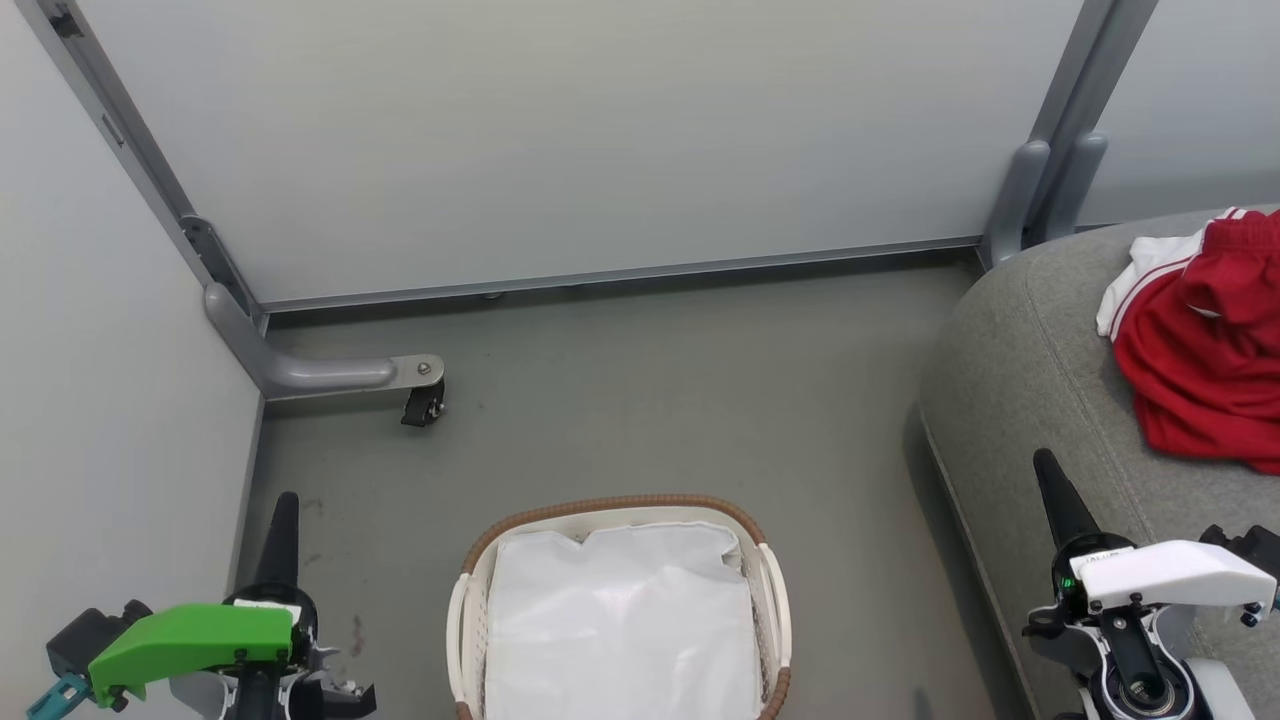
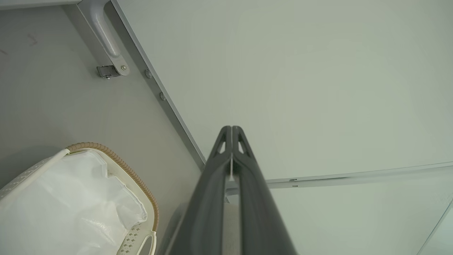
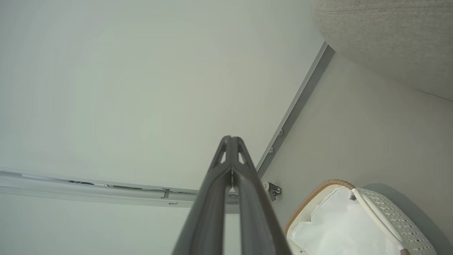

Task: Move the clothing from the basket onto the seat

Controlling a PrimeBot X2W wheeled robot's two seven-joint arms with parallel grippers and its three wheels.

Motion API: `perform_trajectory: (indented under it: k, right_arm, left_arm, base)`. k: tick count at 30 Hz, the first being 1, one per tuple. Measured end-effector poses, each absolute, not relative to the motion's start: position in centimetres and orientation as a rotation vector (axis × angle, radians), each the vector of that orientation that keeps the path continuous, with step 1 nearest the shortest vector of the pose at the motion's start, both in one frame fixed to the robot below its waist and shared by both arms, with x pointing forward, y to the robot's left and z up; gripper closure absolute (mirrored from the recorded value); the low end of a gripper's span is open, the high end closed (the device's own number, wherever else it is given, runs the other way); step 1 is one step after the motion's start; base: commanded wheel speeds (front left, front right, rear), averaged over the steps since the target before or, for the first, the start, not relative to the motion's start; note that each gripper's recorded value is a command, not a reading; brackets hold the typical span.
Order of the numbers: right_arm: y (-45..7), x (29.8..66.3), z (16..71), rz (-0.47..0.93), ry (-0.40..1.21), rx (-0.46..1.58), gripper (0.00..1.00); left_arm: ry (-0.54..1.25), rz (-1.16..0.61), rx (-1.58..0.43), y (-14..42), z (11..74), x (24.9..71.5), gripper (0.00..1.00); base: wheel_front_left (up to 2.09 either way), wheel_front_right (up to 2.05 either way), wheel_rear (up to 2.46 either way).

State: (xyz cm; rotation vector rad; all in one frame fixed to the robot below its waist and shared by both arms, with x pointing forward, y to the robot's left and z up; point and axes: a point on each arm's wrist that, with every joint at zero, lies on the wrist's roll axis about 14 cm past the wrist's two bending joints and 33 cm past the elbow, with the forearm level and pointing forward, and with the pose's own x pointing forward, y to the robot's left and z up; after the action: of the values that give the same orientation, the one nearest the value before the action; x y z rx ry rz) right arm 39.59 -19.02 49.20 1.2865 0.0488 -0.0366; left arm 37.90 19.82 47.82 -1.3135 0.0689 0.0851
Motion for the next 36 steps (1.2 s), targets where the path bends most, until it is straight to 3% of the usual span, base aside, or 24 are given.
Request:
perform_trajectory:
  k: [36]
  right_arm:
    - [-19.8, 39.1, 50.6, -0.003, 0.006, 1.551, 1.0]
  left_arm:
    - [0.018, 0.021, -1.552, 19.9, 50.0, 38.6, 1.0]
  base:
    - [0.0, 0.0, 0.0]
